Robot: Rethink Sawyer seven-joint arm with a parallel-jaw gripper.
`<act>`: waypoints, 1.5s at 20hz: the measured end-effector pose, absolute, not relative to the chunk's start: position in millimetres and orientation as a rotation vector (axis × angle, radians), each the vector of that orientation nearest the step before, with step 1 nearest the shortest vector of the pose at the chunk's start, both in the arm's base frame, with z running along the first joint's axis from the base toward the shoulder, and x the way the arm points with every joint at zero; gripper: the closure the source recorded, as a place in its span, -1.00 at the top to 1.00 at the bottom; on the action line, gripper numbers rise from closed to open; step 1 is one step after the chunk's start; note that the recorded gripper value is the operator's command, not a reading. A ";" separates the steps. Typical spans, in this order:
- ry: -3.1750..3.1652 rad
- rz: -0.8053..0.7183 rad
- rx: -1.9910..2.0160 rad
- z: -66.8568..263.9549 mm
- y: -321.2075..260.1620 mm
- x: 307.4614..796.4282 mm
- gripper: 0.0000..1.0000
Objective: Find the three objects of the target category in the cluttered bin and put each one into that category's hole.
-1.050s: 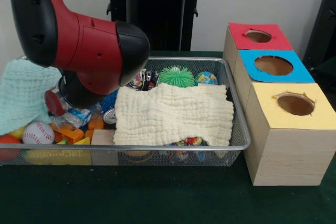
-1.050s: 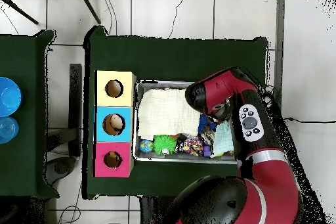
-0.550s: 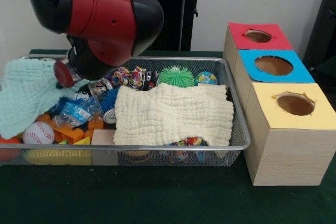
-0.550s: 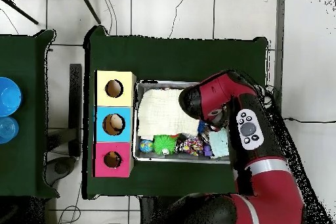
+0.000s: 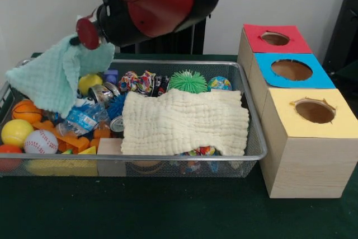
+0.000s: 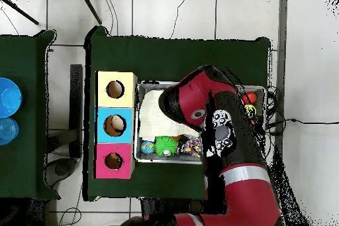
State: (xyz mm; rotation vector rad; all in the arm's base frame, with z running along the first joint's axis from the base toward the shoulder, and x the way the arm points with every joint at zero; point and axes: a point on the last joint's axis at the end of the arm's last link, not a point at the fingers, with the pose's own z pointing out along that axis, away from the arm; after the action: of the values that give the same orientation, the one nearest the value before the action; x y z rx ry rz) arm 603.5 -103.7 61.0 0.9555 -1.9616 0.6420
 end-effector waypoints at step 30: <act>-1.798 0.507 0.821 107.6 -3.2 586.8 -1.00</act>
State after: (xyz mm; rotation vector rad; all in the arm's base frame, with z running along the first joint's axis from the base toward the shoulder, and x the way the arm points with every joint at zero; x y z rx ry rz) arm 586.8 -3.2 107.6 0.8214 -1.7979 0.5074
